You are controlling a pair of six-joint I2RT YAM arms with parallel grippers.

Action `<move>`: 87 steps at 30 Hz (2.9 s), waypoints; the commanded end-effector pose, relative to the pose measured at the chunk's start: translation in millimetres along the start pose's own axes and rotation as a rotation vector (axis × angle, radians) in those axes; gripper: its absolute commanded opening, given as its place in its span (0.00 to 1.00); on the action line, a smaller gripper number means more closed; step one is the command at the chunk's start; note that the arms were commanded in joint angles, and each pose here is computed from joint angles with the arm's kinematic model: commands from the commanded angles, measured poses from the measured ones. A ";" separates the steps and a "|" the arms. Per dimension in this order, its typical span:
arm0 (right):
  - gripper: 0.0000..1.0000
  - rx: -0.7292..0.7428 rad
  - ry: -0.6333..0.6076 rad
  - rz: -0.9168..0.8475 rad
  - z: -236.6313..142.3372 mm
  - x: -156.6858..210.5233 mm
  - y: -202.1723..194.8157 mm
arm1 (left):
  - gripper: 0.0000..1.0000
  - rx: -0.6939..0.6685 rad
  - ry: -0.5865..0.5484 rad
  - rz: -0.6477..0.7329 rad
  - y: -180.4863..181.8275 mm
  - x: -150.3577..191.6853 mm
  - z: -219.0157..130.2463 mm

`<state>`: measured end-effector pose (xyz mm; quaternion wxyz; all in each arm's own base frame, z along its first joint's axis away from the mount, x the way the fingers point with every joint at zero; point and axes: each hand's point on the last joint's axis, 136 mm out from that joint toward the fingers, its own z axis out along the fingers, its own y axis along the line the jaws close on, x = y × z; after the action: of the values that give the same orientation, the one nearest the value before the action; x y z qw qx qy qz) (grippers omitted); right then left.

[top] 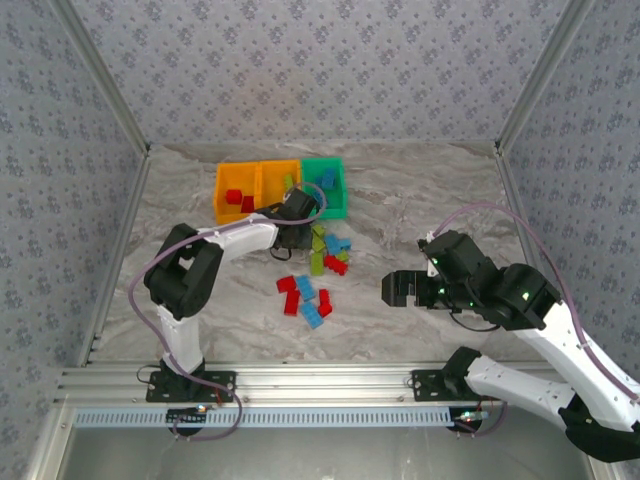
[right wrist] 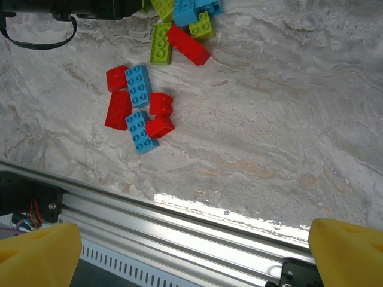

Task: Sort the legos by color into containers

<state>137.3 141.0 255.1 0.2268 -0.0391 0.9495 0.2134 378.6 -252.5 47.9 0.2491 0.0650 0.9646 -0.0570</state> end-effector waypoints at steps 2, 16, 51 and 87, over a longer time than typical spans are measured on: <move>1.00 -0.028 0.000 0.017 -2.7 0.8 4.7 | 0.22 0.012 -0.029 -0.011 -0.4 -13.9 -18.1; 1.00 -0.075 -0.012 0.032 -0.8 -4.1 16.2 | 0.09 -0.056 -0.309 0.000 20.3 -106.1 -115.3; 0.84 0.024 0.163 -0.130 178.6 -15.3 83.1 | 0.45 0.305 -0.425 0.729 35.7 87.2 -279.2; 0.37 0.245 0.349 -0.144 331.1 15.0 66.8 | 0.99 0.369 -0.620 0.798 40.1 125.0 -249.1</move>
<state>254.1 362.9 33.2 0.1001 -0.1298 0.9789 0.1220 158.6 -163.1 196.5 0.4978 0.4466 0.7305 -0.1380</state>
